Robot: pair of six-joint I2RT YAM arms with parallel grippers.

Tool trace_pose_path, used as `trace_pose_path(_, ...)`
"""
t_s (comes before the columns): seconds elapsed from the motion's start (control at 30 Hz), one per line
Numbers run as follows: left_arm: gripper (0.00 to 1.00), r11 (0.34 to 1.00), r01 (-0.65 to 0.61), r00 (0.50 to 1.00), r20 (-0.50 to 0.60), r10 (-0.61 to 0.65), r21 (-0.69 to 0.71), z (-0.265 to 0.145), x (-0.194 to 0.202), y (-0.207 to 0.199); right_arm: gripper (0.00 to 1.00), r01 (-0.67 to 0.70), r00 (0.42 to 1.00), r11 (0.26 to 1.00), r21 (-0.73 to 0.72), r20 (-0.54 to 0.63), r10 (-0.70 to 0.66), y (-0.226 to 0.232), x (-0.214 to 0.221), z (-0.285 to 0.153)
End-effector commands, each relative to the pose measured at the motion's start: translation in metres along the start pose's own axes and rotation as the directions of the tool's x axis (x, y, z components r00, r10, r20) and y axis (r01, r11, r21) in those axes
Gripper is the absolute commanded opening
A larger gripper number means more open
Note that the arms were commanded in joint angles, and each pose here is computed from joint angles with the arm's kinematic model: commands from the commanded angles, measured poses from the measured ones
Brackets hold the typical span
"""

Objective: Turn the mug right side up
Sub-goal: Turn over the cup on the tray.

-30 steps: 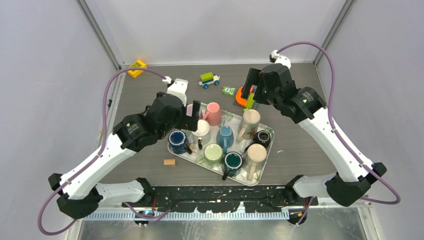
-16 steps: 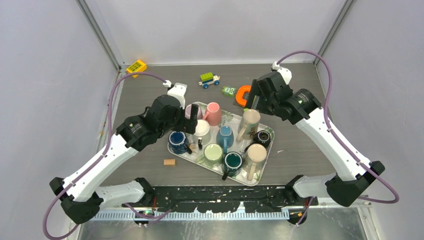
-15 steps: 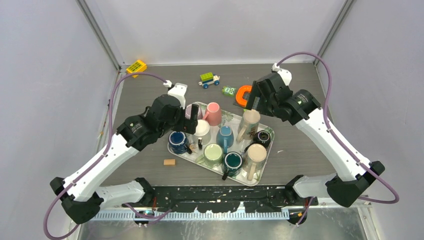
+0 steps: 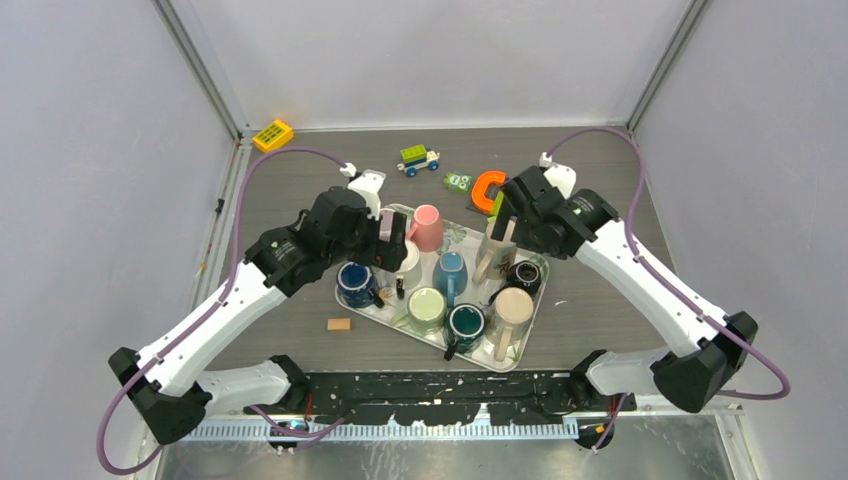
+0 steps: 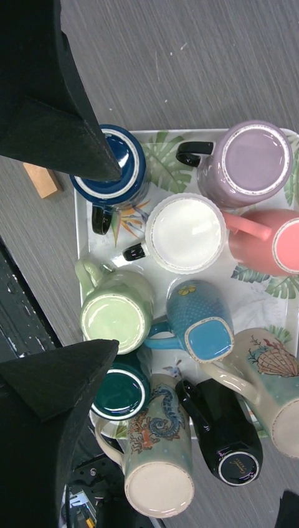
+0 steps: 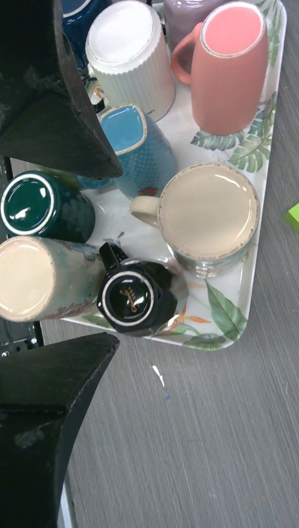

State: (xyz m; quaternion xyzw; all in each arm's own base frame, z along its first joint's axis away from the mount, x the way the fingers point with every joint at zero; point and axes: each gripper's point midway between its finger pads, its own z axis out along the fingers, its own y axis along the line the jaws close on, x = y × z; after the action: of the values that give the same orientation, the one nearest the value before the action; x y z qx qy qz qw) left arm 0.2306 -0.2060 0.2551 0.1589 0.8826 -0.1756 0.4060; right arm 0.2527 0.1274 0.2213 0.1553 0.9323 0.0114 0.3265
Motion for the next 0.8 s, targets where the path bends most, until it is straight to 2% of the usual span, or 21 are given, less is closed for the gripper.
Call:
trace_pose_path(0.0, 1.00, 0.998, 0.021, 0.999, 0.031, -0.023, 0.053, 0.001, -0.006, -0.009, 0.97, -0.034, 0.999, 0.999, -0.011, 0.035, 0.034, 0.024, -0.002, 0.015)
trace_pose_path(0.17, 1.00, 0.998, 0.022, 0.999, 0.022, -0.023, 0.057, 0.000, -0.001, -0.008, 0.97, -0.028, 0.999, 0.999, -0.028, 0.036, 0.029, 0.042, -0.001, 0.033)
trace_pose_path(0.3, 1.00, 0.999, 0.020, 1.000, 0.019, -0.021, 0.048, -0.002, -0.001, -0.006, 1.00, 0.006, 0.998, 1.000, 0.026, 0.064, -0.008, 0.042, -0.010, 0.049)
trace_pose_path(0.47, 1.00, 0.999, 0.015, 1.000, 0.023, -0.016, 0.034, -0.004, 0.000, -0.002, 1.00, -0.006, 1.000, 1.000, -0.014, -0.025, 0.005, 0.041, -0.012, 0.075)
trace_pose_path(0.77, 1.00, 1.000, 0.013, 1.000, 0.018, -0.014, 0.008, -0.001, 0.001, 0.004, 1.00, 0.058, 0.991, 0.998, -0.032, -0.119, -0.062, 0.052, 0.000, 0.093)
